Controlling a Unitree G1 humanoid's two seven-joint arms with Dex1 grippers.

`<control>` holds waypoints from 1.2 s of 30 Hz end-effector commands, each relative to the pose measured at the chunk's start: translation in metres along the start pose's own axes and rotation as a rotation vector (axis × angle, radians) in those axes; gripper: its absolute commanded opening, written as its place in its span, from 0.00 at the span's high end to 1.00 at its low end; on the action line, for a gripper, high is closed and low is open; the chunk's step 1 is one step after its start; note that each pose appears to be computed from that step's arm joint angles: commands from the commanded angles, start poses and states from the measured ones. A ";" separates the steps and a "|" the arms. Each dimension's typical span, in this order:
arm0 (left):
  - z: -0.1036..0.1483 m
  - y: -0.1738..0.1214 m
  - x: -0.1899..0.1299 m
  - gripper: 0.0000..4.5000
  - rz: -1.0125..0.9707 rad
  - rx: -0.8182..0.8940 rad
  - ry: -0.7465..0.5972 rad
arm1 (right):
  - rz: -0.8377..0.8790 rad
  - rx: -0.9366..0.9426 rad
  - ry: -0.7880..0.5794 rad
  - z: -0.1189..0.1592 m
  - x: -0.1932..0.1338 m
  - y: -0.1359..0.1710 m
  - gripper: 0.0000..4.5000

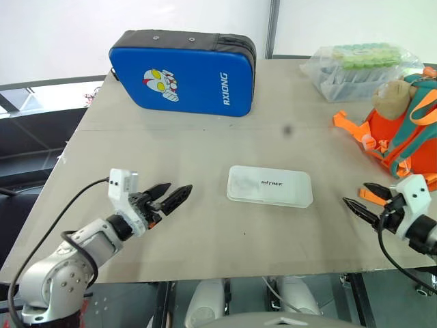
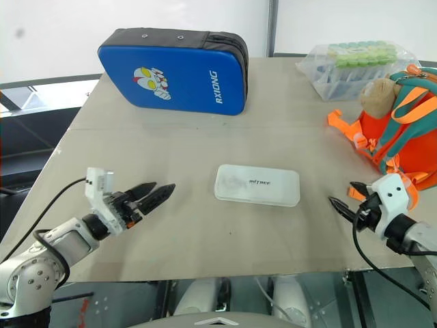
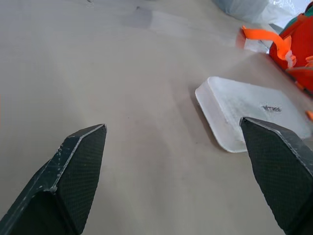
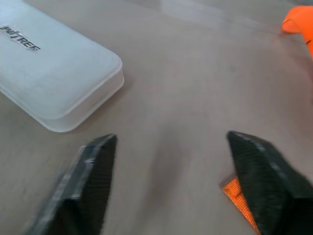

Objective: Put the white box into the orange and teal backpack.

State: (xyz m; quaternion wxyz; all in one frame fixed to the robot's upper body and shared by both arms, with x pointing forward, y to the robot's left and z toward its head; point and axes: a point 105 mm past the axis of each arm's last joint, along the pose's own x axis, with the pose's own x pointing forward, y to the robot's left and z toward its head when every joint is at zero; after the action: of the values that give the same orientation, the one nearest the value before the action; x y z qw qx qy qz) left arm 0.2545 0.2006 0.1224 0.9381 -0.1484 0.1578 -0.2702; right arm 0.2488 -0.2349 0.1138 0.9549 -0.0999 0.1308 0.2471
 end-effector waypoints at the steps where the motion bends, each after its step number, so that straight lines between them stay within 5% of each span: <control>1: 0.008 -0.009 0.004 0.24 -0.031 0.025 0.010 | 0.019 -0.038 0.002 0.011 0.009 0.013 0.59; 5: 0.005 -0.013 0.012 0.62 -0.048 0.025 0.044 | -0.018 -0.048 0.036 0.008 0.019 0.022 0.97; 8: 0.001 -0.011 0.018 0.93 -0.053 0.014 0.059 | -0.028 -0.062 0.050 0.007 0.024 0.031 1.00; 15: -0.001 -0.016 0.035 0.99 -0.124 -0.083 0.114 | -0.022 -0.140 0.067 0.016 0.038 0.042 1.00; 25: 0.001 -0.026 0.056 0.00 -0.236 -0.297 0.227 | -0.009 -0.176 0.102 0.020 0.048 0.046 1.00; 36: -0.030 -0.042 0.103 0.00 -0.330 -0.385 0.403 | 0.058 -0.236 0.163 0.010 0.072 0.051 1.00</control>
State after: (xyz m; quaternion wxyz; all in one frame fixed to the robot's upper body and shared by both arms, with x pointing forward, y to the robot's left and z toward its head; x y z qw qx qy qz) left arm 0.3103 0.1157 0.1039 0.8080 -0.2834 0.3312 -0.3963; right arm 0.2833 -0.1654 0.0928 0.9222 -0.2165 0.1920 0.2566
